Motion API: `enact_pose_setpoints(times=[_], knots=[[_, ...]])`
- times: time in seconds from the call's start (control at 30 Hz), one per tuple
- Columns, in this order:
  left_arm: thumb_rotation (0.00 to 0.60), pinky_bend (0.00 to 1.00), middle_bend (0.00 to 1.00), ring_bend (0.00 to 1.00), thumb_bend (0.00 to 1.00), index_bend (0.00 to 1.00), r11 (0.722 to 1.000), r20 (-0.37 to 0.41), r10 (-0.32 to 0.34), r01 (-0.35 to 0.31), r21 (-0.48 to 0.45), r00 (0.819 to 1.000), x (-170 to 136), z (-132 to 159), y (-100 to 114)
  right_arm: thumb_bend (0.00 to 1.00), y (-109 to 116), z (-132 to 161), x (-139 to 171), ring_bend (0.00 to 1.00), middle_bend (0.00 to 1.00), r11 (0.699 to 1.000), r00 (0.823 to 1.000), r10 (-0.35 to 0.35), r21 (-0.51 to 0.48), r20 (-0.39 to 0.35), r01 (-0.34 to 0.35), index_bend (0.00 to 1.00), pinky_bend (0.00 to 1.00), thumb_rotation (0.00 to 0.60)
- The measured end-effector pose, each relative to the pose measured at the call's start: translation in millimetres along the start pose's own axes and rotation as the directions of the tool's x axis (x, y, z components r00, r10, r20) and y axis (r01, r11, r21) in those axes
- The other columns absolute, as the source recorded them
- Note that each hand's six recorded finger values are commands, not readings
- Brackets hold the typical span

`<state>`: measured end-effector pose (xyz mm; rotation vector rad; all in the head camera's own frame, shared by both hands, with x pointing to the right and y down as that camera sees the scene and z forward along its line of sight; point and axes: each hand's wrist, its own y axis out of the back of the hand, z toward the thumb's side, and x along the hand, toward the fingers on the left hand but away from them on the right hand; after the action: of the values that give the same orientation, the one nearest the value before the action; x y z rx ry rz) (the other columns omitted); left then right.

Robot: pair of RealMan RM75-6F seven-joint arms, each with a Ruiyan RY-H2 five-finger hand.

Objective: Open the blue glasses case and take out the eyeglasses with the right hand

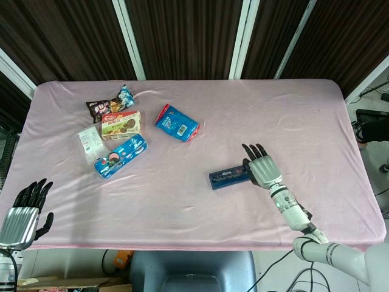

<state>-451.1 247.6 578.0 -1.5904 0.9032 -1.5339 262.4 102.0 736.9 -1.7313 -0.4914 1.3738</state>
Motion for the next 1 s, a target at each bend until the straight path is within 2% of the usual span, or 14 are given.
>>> enact_pose_setpoints(times=[0.13,0.2,0.27,0.33,0.37,0.43,0.57,0.67,0.9,1.0], knots=[[0.6,0.14,0.03,0.02,0.44,0.0,1.0,-0.003,-0.009,0.009,0.005,1.0,1.4,0.6,-2.4,0.7,9.1,4.0,-18.7,0.0,0.01,1.0,1.0,-0.012,-0.011,0.024,0.012,0.52,0.0,0.6],[0.6,0.14,0.03,0.02,0.44,0.0,1.0,-0.003,-0.013,0.013,0.004,1.0,2.2,1.2,-3.1,0.7,12.6,4.8,-31.4,0.0,0.01,1.0,0.999,-0.013,-0.014,0.048,0.014,0.41,0.0,0.6],[0.6,0.14,0.03,0.02,0.44,0.0,1.0,-0.006,-0.011,0.011,0.004,1.0,2.9,1.0,-3.0,0.6,14.6,3.7,-43.2,0.0,0.0,1.0,0.997,-0.009,-0.018,0.076,0.01,0.22,0.0,0.6],[0.6,0.14,0.03,0.02,0.44,0.0,1.0,-0.007,-0.011,0.012,0.004,1.0,3.5,0.9,-3.1,0.48,17.6,2.0,-57.7,0.0,0.0,1.0,0.993,-0.005,-0.029,0.117,0.008,0.11,0.0,0.6],[0.6,0.14,0.03,0.02,0.44,0.0,1.0,-0.007,-0.013,0.013,0.003,1.0,3.8,0.9,-3.3,0.44,19.9,1.9,-63.9,0.0,0.0,0.999,0.991,-0.007,-0.038,0.135,0.012,0.06,0.0,0.6],[0.6,0.14,0.03,0.02,0.44,0.0,1.0,-0.006,-0.014,0.014,0.002,1.0,4.3,0.7,-3.4,0.41,28.8,5.0,-77.6,0.0,0.0,0.998,0.986,-0.023,-0.057,0.164,0.032,0.03,0.0,0.6],[0.6,0.14,0.03,0.02,0.44,0.0,1.0,-0.001,-0.013,0.013,-0.001,1.0,3.6,1.7,-2.8,0.41,40.0,9.5,-81.4,0.0,0.0,0.996,0.986,-0.05,-0.064,0.158,0.061,0.06,0.0,0.6],[0.6,0.14,0.03,0.02,0.44,0.0,1.0,0.005,-0.011,0.011,-0.001,1.0,1.8,2.9,-2.4,0.41,46.4,15.1,-71.8,0.0,0.0,0.995,0.991,-0.068,-0.065,0.115,0.076,0.14,0.0,0.6],[0.6,0.14,0.03,0.02,0.44,0.0,1.0,0.009,-0.01,0.01,0.0,1.0,-0.1,4.0,-2.3,0.41,56.7,25.5,-24.6,0.0,0.0,0.995,0.996,-0.081,-0.058,-0.024,0.079,0.27,0.0,0.6],[0.6,0.14,0.03,0.02,0.44,0.0,1.0,0.012,-0.011,0.011,-0.001,1.0,-0.4,4.9,-2.5,0.41,47.9,22.1,-0.2,0.0,0.0,0.998,0.997,-0.037,-0.043,-0.064,0.034,0.3,0.0,0.6]])
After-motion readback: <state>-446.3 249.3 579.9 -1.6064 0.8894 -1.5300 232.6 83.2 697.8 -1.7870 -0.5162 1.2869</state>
